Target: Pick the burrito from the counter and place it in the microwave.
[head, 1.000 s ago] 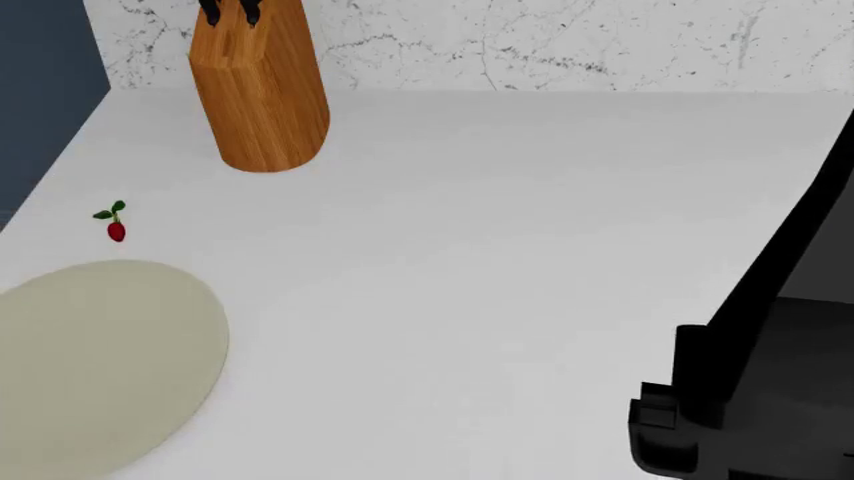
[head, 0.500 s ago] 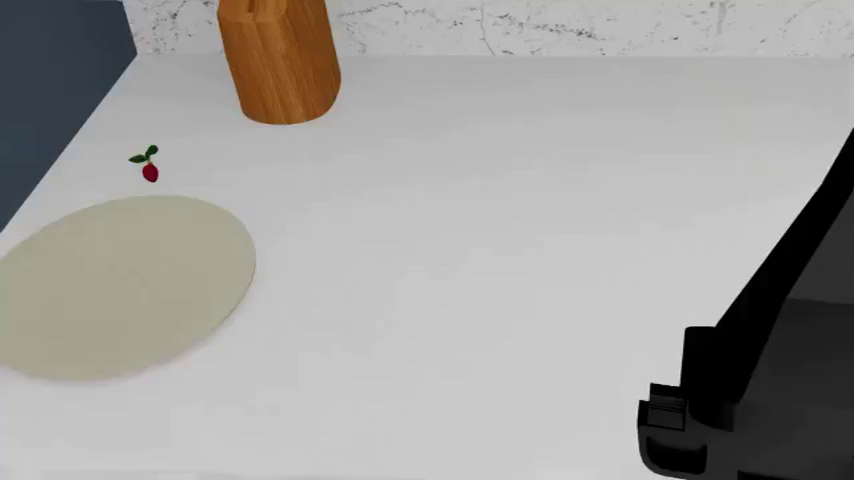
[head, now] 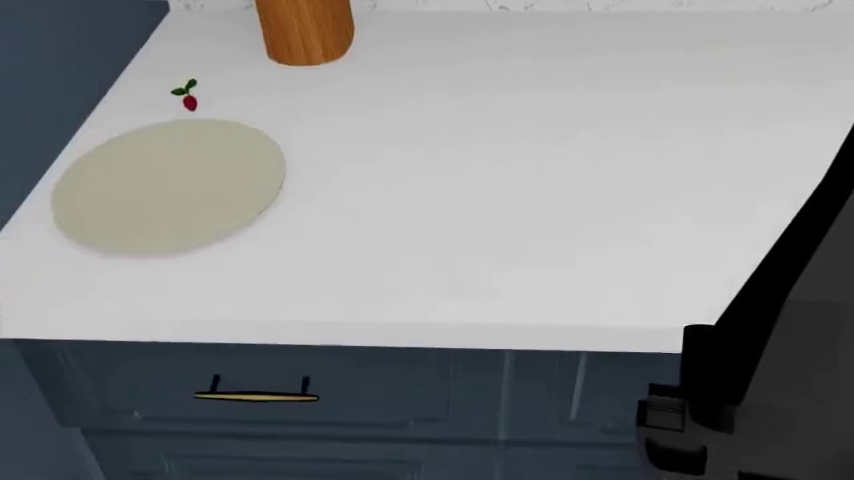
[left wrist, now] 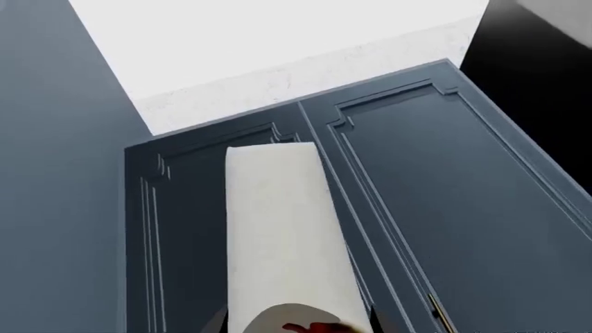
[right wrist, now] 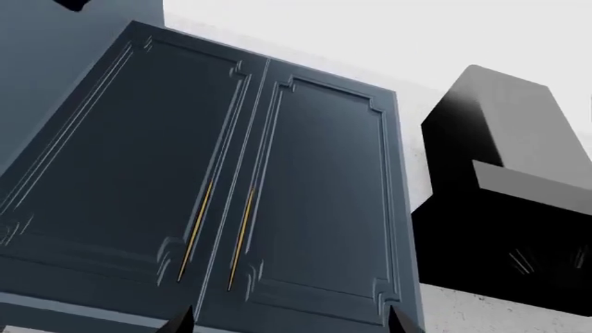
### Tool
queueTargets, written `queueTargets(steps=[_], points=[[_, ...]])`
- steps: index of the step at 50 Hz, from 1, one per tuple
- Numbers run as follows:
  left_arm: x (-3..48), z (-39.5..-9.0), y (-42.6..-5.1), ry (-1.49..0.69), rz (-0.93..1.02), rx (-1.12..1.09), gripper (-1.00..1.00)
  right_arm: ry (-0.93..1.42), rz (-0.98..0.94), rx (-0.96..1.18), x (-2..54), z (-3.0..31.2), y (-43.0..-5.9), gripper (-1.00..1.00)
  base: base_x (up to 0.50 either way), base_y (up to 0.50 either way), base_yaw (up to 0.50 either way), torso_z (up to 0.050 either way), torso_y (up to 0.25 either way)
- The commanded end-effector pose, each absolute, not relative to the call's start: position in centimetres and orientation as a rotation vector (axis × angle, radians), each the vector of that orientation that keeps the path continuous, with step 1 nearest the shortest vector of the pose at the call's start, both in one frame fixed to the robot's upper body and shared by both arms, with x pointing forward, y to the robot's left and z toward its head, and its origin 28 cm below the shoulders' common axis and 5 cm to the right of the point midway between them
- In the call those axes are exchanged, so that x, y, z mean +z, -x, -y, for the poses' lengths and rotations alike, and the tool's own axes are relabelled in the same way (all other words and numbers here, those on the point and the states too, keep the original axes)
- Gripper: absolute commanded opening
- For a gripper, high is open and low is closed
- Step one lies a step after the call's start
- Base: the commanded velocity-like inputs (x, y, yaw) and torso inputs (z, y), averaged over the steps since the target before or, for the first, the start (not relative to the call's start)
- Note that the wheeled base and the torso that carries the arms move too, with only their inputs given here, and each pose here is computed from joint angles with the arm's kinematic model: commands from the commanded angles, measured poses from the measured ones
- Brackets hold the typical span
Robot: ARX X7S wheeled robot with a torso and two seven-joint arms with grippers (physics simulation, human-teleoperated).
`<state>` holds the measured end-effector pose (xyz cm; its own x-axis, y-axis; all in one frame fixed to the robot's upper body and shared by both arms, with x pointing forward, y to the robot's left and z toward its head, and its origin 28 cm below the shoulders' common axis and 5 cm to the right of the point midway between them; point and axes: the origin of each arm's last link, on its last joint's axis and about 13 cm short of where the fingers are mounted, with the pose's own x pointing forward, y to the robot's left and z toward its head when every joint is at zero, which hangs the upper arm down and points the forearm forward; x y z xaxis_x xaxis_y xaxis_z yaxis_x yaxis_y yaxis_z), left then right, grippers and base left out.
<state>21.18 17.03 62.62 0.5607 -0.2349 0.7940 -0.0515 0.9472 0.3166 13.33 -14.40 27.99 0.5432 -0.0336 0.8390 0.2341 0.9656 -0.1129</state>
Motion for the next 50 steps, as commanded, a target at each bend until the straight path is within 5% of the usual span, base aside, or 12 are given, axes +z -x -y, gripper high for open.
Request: queueTargets(steps=[1, 10, 50], points=[[62.62, -16.46, -21.13, -0.306, 0.974, -0.155, -1.0, 0.233, 1.028, -0.123, 28.46, 14.23, -13.3, 1.0, 0.0, 0.0, 0.0, 0.0, 0.0], [62.62, -16.48, -21.2, -0.302, 0.973, -0.157, -1.0, 0.252, 1.022, -0.129, 28.44, 14.21, -13.43, 1.0, 0.0, 0.04, 0.0, 0.0, 0.0], [62.66, -16.65, -21.09, -0.289, 0.975, -0.156, -1.0, 0.266, 1.019, -0.126, 28.52, 14.33, -13.46, 1.0, 0.0, 0.5, 0.0, 0.0, 0.0]])
